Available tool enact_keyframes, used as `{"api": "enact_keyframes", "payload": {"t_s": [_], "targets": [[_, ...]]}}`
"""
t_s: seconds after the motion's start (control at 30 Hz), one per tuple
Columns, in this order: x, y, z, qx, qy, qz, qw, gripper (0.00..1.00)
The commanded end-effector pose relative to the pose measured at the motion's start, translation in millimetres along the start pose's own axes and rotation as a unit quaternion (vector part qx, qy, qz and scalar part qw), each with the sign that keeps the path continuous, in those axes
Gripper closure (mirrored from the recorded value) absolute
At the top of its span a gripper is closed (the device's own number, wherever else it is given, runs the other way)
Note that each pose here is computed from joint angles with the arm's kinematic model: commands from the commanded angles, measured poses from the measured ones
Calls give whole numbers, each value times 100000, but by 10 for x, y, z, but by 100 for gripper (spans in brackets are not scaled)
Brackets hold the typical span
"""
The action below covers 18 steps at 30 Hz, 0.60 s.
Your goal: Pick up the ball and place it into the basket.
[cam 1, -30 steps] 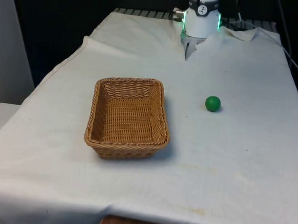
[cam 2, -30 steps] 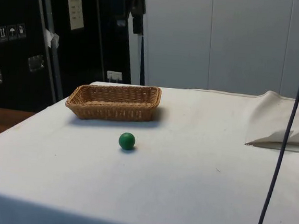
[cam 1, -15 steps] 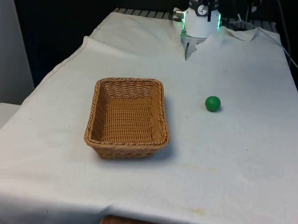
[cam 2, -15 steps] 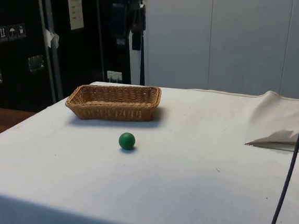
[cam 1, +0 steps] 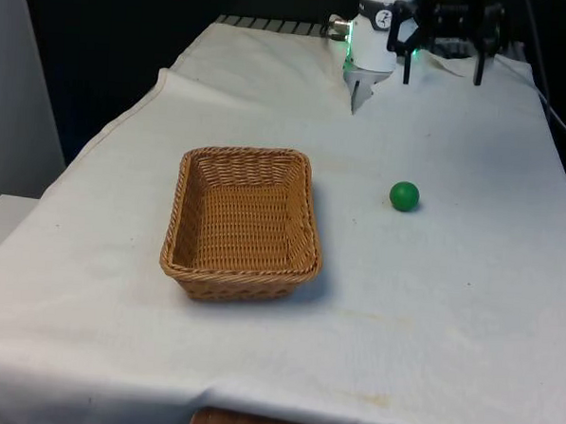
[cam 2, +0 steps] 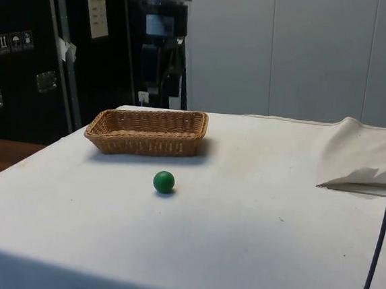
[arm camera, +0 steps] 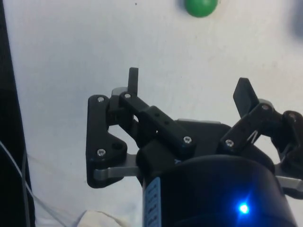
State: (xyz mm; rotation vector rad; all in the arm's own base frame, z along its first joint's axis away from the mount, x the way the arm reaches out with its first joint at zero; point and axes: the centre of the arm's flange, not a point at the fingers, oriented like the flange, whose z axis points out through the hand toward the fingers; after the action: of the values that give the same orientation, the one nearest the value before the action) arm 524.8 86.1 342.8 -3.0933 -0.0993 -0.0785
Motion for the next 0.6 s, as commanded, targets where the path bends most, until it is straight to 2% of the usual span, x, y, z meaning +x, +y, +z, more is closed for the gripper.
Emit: {"api": "enact_keyframes", "payload": {"t_s": [0.0, 0.07, 0.13, 0.3, 0.33, 0.37, 0.57], "targets": [[0, -23, 67, 424, 259, 186, 99999, 0], [8, -13, 78, -13, -104, 110, 100000, 0], [11, -51, 164, 433, 159, 224, 99999, 0], [33, -97, 390, 261, -109, 491, 99998, 0], [34, -84, 367, -168, -396, 344, 99998, 0], [36, -111, 419, 259, -149, 415, 99999, 0], [57, -166, 669, 153, -274, 770, 99997, 0]]}}
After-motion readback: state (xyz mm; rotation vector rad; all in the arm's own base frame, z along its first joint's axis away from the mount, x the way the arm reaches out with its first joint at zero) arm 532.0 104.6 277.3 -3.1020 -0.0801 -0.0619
